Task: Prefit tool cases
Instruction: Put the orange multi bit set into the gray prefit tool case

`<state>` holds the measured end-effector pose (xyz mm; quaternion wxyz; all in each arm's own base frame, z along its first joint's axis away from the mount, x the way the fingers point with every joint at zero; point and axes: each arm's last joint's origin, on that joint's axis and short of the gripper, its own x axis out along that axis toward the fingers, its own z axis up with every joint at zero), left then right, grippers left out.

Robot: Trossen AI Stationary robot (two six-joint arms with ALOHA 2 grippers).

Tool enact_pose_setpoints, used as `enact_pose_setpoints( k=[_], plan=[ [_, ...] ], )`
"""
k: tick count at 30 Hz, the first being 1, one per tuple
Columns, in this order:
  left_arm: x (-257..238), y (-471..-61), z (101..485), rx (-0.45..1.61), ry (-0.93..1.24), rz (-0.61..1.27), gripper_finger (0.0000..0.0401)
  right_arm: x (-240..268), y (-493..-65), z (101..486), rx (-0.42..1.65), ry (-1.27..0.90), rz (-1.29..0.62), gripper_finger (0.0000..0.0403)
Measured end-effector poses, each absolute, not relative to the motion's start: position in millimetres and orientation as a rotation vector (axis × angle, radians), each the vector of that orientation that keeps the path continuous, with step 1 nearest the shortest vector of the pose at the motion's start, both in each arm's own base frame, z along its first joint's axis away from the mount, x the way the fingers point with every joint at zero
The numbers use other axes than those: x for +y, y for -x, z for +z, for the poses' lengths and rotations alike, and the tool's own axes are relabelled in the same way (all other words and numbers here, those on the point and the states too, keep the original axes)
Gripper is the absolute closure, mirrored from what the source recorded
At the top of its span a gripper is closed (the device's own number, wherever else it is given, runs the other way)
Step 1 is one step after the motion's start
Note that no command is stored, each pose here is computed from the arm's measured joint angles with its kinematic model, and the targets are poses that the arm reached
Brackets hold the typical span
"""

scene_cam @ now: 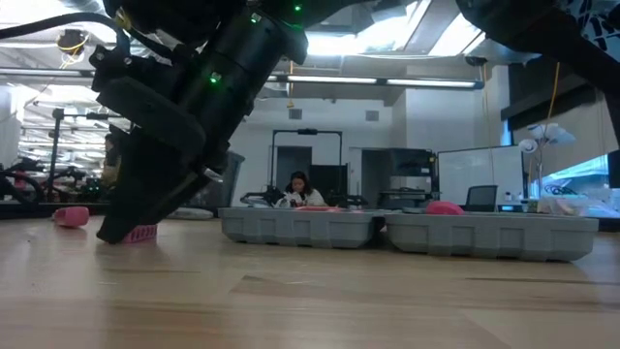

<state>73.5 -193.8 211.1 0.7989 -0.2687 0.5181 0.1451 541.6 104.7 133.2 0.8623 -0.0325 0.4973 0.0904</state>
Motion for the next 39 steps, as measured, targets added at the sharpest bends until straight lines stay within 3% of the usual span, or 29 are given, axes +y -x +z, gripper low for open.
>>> enact_pose_setpoints(
  k=[13, 21, 27, 39],
  plan=[
    [-193.7, -73.4, 211.1, 1.112, 0.576, 0.312, 0.0401, 104.6, -539.8, 124.5, 1.056, 0.064, 0.197, 0.0145],
    [-193.8, -73.5, 211.0, 1.112, 0.577, 0.313, 0.0401, 104.3, -539.8, 124.5, 1.054, 0.069, 0.187, 0.0189],
    [-193.8, -73.5, 211.0, 1.111, 0.583, 0.317, 0.0401, 104.3, -539.8, 124.2, 1.054, 0.071, 0.188, 0.0176],
    [-193.8, -73.5, 211.0, 1.111, 0.583, 0.317, 0.0401, 104.3, -540.3, 124.3, 1.047, 0.078, 0.182, 0.0187]
  ],
)
